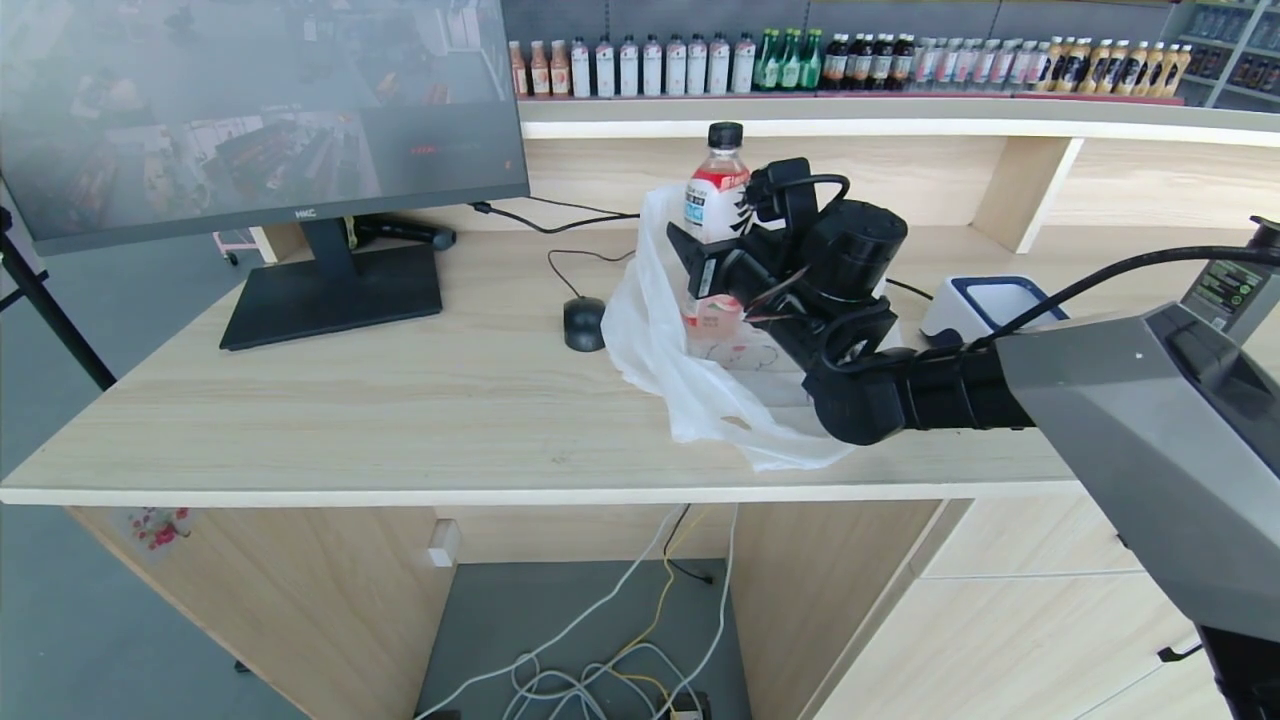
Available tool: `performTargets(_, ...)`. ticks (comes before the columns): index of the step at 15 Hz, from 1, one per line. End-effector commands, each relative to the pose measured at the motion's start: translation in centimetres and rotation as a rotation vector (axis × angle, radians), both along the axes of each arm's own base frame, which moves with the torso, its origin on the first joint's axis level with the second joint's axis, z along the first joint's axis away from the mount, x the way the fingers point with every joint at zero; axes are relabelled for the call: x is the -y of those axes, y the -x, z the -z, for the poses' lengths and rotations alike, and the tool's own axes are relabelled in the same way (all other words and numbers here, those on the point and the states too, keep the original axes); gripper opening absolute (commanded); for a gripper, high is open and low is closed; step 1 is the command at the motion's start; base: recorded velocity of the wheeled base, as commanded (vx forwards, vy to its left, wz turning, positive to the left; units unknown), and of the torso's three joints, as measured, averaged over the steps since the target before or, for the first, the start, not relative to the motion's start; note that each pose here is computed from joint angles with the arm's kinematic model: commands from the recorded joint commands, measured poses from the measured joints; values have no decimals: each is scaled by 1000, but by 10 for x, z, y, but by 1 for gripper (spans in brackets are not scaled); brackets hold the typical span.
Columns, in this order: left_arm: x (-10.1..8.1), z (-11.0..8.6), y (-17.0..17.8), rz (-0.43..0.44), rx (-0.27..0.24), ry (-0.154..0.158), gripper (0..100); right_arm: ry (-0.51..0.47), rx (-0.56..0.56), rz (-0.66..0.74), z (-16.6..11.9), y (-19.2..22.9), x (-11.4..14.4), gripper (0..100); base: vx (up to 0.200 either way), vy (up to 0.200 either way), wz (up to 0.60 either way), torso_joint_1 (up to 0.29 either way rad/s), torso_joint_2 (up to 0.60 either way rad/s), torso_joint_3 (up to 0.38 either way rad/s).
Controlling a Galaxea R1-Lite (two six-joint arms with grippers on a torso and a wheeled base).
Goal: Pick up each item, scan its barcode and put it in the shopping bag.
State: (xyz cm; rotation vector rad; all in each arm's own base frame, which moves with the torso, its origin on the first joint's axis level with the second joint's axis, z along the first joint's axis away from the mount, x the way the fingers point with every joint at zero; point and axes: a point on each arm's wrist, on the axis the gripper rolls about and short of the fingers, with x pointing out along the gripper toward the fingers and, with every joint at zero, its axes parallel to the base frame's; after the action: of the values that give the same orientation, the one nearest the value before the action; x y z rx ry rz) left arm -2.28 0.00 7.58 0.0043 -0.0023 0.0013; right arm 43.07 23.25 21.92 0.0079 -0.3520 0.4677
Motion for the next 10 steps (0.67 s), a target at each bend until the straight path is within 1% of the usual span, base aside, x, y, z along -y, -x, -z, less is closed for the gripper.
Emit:
performTargets(1, 0, 0, 0, 0, 1, 0, 100, 11, -19, -3, 5, 2, -1, 0, 0, 0, 0, 0, 0, 0)
performTargets(4, 0, 0, 0, 1, 1, 0, 100, 26, -37, -6, 10, 7, -1, 0, 0, 0, 0, 0, 0, 0)
performTargets(8, 0, 0, 0, 0, 1, 0, 100, 43, -24, 13, 8, 12, 1, 0, 0, 0, 0, 0, 0, 0)
performTargets(10, 0, 0, 0, 0, 1, 0, 100, 69, -53, 20, 14, 18, 4, 0, 0, 0, 0, 0, 0, 0)
